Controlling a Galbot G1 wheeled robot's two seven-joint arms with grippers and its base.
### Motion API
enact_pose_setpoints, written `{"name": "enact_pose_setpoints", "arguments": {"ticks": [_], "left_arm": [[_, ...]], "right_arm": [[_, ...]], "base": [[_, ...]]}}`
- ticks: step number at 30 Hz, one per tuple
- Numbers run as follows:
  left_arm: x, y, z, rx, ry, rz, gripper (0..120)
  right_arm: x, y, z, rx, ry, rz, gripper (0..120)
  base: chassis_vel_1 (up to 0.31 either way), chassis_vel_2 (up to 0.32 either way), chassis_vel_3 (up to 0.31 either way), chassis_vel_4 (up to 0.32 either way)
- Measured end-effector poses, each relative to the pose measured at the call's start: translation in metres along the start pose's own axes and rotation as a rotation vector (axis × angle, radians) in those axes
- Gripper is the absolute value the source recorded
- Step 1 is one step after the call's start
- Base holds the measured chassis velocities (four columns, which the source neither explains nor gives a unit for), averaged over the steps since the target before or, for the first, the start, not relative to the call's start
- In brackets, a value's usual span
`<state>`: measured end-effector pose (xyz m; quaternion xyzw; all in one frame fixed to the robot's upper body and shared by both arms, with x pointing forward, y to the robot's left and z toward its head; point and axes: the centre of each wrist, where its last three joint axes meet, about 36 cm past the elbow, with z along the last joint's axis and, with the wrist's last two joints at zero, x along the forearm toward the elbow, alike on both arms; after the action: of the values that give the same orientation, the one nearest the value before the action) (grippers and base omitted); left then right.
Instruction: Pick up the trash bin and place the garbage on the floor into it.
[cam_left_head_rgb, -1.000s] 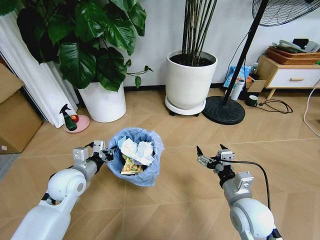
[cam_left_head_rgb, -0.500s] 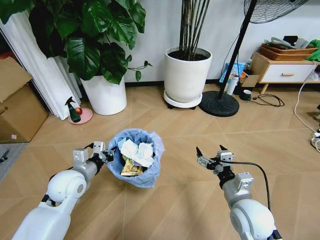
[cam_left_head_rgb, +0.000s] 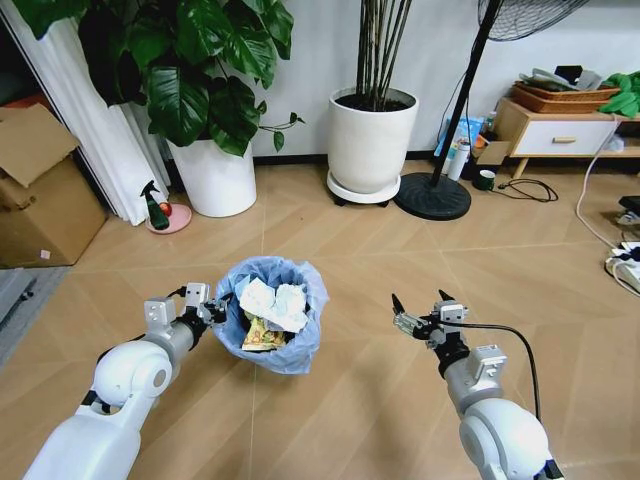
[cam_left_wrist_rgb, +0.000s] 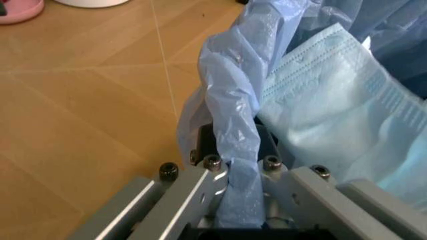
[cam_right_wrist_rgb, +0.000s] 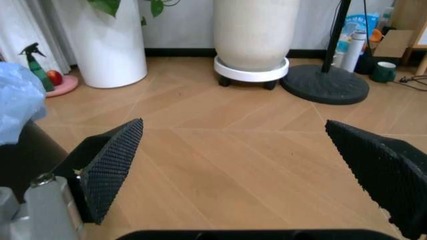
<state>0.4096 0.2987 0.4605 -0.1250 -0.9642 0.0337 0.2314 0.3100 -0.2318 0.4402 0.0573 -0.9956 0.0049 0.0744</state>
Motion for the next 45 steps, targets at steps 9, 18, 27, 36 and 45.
{"name": "enact_pose_setpoints", "arguments": {"ticks": [9,18,27,36,45], "left_arm": [[-0.0009,0.0003,0.0017,0.001,0.001,-0.001,0],[-0.0015,0.0002,0.0019,0.003,-0.001,-0.001,0],[-0.0016,0.0002,0.0017,0.003,-0.002,-0.001,0],[-0.0016,0.0004,0.0014,0.003,-0.004,-0.002,0],[-0.0005,0.0004,0.0026,0.003,-0.001,-0.002,0]], "right_arm": [[-0.0001,0.0007,0.0008,-0.001,0.002,-0.002,100],[0.0001,-0.0012,0.0006,0.007,0.004,-0.004,100],[0.0006,-0.0003,0.0012,0.006,0.007,-0.006,100],[0.0011,-0.0005,0.0016,0.006,0.009,-0.006,100],[0.0017,0.0,0.0021,0.006,0.011,-0.009,100]], "base": [[0.169,-0.164,-0.161,0.158],[0.16,-0.166,-0.17,0.157],[0.172,-0.167,-0.168,0.163],[0.177,-0.18,-0.175,0.167],[0.163,-0.166,-0.173,0.176]]}}
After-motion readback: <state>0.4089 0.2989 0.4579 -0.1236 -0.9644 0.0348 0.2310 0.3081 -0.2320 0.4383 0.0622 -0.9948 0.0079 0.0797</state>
